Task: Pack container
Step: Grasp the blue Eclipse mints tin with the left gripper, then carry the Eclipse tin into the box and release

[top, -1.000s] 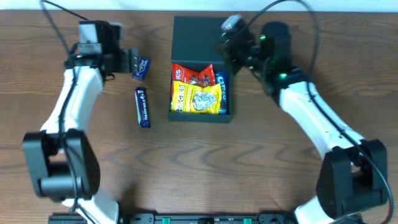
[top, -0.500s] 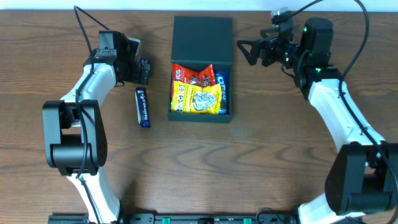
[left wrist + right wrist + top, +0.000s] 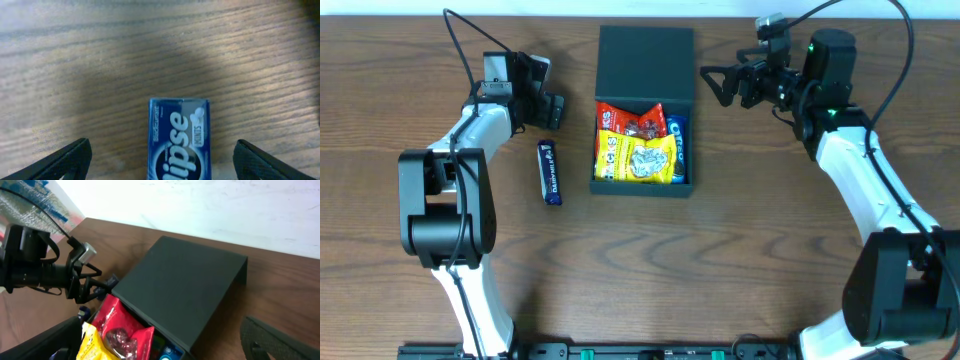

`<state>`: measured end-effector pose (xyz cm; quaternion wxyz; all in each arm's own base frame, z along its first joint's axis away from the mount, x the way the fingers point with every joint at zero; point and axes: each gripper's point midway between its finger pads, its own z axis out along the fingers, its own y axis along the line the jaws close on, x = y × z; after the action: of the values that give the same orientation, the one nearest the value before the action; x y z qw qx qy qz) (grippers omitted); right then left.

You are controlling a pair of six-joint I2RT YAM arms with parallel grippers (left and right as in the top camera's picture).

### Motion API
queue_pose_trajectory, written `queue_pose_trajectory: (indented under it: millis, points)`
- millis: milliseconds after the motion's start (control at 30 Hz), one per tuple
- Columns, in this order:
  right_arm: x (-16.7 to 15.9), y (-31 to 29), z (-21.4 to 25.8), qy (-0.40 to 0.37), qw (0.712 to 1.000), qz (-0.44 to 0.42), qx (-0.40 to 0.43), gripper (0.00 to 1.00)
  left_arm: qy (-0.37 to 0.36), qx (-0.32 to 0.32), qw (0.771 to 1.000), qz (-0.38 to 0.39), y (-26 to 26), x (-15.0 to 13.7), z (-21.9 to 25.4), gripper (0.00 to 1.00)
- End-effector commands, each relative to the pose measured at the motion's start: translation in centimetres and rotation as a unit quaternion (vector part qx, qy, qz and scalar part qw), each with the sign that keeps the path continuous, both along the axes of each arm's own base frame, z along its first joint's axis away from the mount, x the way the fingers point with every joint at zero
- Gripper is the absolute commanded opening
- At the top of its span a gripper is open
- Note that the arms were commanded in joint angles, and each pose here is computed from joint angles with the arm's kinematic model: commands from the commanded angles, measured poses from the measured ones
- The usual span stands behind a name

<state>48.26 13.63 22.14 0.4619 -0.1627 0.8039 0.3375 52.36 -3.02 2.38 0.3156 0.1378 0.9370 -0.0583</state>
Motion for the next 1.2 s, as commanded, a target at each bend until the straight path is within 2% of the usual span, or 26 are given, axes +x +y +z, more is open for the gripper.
queue_pose_trajectory:
  millis: [0,333,400,700,933,1067,1167]
  points:
    - [-0.2,0.0,1.2,-0.009,1.0,-0.001,0.005,0.99,-0.003,-0.002,1.0,-0.01,-0.4,0.4,-0.3,0.9]
    - [-0.2,0.0,1.2,-0.009,1.0,-0.001,0.005,0.99,0.014,-0.016,1.0,-0.007,-0.7,0.1,-1.8,0.83]
    - [-0.2,0.0,1.2,-0.009,1.0,-0.001,0.005,0.99,0.017,-0.016,1.0,-0.006,-0.7,0.0,-1.9,0.73]
    - [-0.2,0.0,1.2,-0.009,1.0,-0.001,0.005,0.99,0.048,-0.016,0.999,-0.005,-0.6,-1.2,-3.2,0.6]
    - [0.1,-0.4,1.1,-0.011,1.0,-0.013,-0.002,0.99,0.053,-0.038,0.998,0.027,-0.7,-1.1,-2.9,0.43]
    - [0.9,-2.3,0.9,-0.011,0.999,-0.049,-0.013,0.99,0.035,-0.046,0.998,0.037,-0.7,-0.5,-0.6,0.29]
    - [1.3,-4.0,0.8,-0.009,0.997,-0.071,-0.014,0.99,0.005,-0.052,0.998,0.044,-0.6,0.4,2.5,0.25]
